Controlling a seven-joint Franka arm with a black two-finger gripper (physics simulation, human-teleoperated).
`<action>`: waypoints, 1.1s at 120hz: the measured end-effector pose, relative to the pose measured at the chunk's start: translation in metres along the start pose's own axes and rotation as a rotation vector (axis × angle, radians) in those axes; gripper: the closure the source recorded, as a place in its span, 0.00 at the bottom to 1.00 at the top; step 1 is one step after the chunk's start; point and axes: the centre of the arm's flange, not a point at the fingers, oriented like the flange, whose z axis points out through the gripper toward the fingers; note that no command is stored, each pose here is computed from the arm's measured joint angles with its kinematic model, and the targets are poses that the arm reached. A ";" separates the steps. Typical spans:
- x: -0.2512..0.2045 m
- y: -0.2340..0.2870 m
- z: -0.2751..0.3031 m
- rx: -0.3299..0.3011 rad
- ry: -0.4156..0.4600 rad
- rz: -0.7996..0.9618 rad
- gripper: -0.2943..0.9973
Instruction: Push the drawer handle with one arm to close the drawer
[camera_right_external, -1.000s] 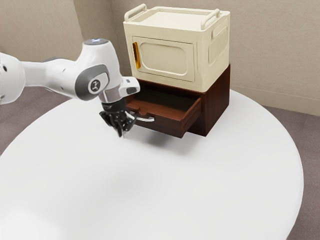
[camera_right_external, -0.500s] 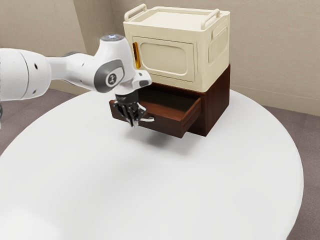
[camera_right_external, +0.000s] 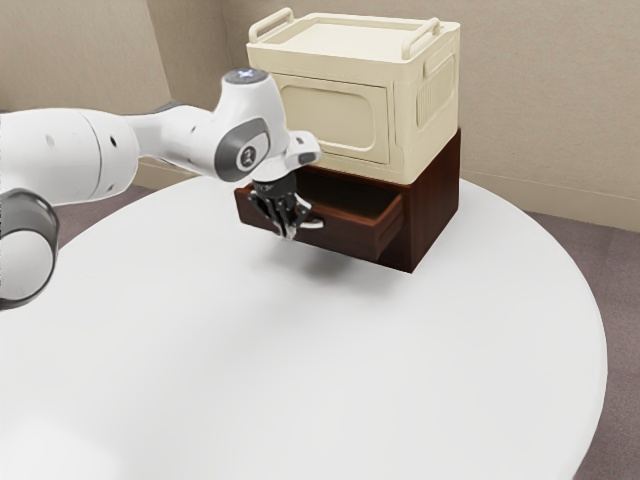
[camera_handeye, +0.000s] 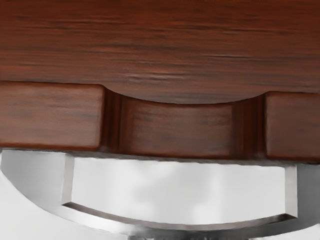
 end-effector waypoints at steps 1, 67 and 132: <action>0.001 0.000 0.000 0.000 0.003 0.001 0.78; 0.056 0.009 0.009 -0.021 0.232 0.043 0.77; -0.085 0.002 -0.238 -0.158 0.155 -0.085 0.41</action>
